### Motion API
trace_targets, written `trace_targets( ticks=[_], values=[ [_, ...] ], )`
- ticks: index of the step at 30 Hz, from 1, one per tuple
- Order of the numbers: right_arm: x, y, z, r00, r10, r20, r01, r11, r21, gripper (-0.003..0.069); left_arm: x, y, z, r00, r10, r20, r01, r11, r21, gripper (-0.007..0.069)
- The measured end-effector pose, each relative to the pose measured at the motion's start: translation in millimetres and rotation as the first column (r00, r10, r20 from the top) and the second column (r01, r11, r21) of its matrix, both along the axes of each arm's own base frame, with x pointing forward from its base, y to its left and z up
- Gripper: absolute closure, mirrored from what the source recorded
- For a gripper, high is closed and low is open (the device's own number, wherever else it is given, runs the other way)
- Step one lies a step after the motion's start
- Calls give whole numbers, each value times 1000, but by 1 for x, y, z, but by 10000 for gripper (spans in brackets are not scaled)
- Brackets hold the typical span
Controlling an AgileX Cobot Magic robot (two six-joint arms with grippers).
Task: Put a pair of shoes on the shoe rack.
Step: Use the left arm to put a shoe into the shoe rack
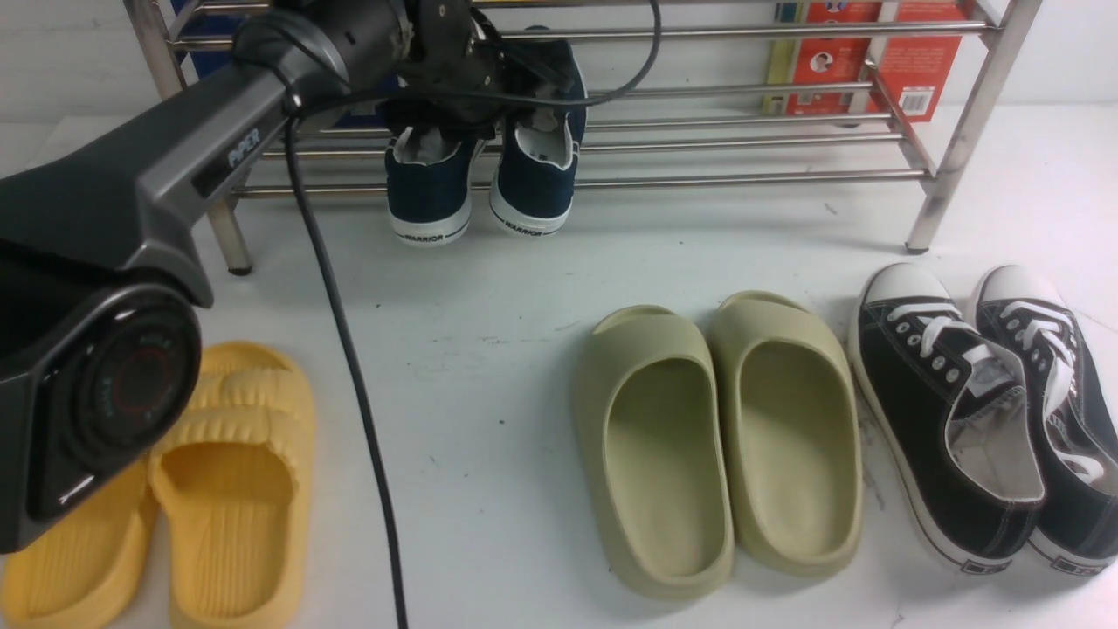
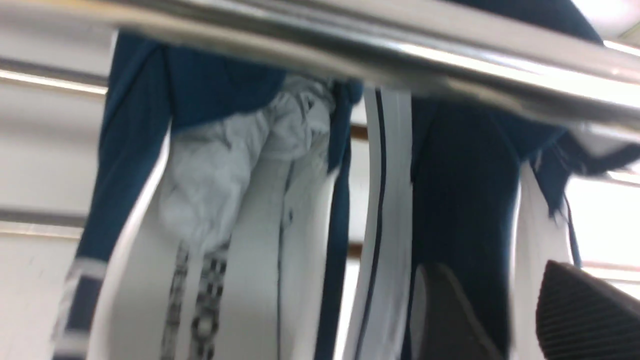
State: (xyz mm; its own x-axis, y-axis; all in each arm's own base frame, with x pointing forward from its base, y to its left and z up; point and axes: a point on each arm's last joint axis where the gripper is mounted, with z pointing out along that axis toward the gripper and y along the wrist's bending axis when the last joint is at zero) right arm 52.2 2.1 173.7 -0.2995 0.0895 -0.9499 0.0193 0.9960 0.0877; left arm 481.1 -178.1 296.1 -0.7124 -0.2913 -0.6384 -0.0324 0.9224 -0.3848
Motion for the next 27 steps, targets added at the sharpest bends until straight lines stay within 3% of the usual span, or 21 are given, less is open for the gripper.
trace_targets(
  ticks=[7, 12, 18, 23, 27],
  values=[
    [0, 0, 0, 1000, 0, 0, 0, 1000, 0, 412, -29, 3, 21, 984, -48, -173, 46, 999, -14, 363],
    [0, 0, 0, 1000, 0, 0, 0, 1000, 0, 412, -45, 2, 24, 948, -146, -284, 158, 987, 19, 485],
    [0, 0, 0, 1000, 0, 0, 0, 1000, 0, 412, -77, 5, 35, 933, -168, -319, 211, 971, 108, 638],
    [0, 0, 0, 1000, 0, 0, 0, 1000, 0, 412, -114, 10, 35, 936, -172, -306, 232, 958, 171, 638],
    [0, 0, 0, 1000, 0, 0, 0, 1000, 0, 412, -138, 28, 9, 948, -142, -285, 202, 960, 195, 638]
  ],
)
